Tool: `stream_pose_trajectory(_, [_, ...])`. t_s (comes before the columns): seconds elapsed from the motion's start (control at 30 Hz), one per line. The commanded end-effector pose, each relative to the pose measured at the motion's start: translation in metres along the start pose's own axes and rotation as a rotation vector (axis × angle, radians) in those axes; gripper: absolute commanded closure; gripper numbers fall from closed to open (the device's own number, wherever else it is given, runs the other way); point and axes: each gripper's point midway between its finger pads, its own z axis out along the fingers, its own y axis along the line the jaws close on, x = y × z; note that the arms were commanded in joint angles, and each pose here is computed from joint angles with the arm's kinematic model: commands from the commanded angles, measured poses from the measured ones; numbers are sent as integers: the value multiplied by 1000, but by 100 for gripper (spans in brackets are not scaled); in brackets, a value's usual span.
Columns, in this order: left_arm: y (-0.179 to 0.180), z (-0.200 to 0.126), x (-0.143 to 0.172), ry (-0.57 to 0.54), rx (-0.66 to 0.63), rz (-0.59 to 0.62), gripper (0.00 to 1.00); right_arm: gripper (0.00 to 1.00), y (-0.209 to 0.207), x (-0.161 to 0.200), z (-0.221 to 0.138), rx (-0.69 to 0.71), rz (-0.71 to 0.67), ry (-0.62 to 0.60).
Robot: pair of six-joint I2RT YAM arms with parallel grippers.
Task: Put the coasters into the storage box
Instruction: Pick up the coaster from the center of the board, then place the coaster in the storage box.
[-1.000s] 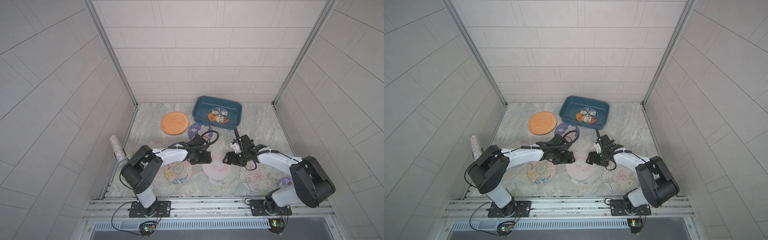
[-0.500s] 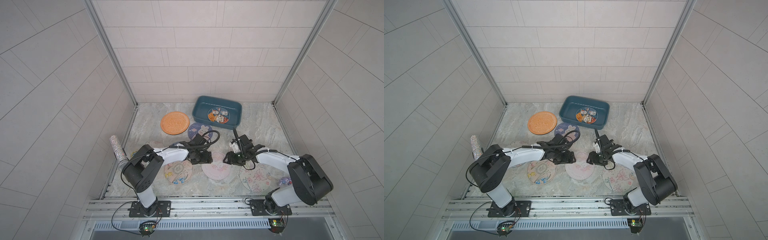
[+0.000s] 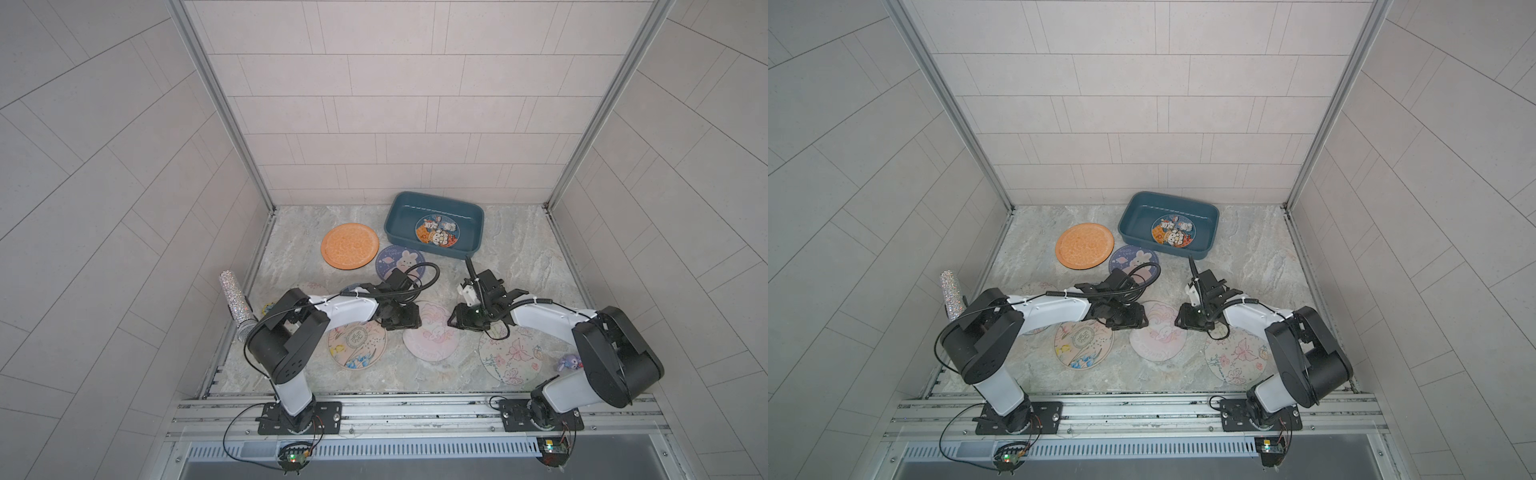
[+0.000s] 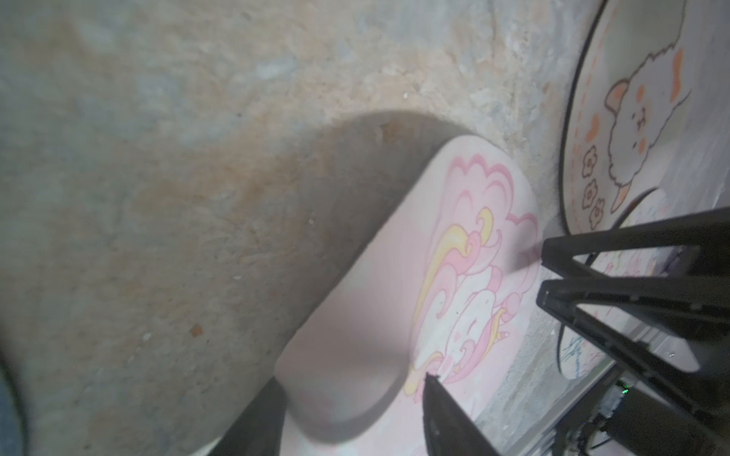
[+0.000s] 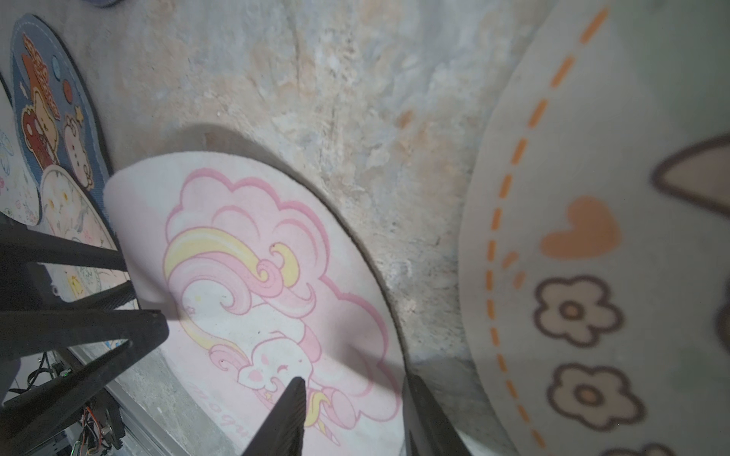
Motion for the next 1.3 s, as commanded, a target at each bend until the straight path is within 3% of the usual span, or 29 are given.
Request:
stream_pose_trajectory(0.0, [18,8,20,74,-68,-24,58,56,-16,27,10,50,36,89])
stream_pose_trajectory(0.13, [13,3,16,58,-63,-17,79,52,-13,23,7,43,30,72])
stream_pose_trajectory(0.33, [-2,-23,-4,-5,-52,14,99,39,-4,9,-4,13,25,21])
stream_pose_trajectory(0.53, [-15,-69,-41,-105,-30,43,100,27,5,-2,-18,-25,21,-29])
stream_pose_trajectory(0.83, [-47,-123,-114,-237,51,115,100,23,12,-6,-24,-56,13,-50])
stream_pose_trajectory(1.27, [-91,-146,-226,-366,225,203,100,21,19,-10,-23,-113,8,-59])
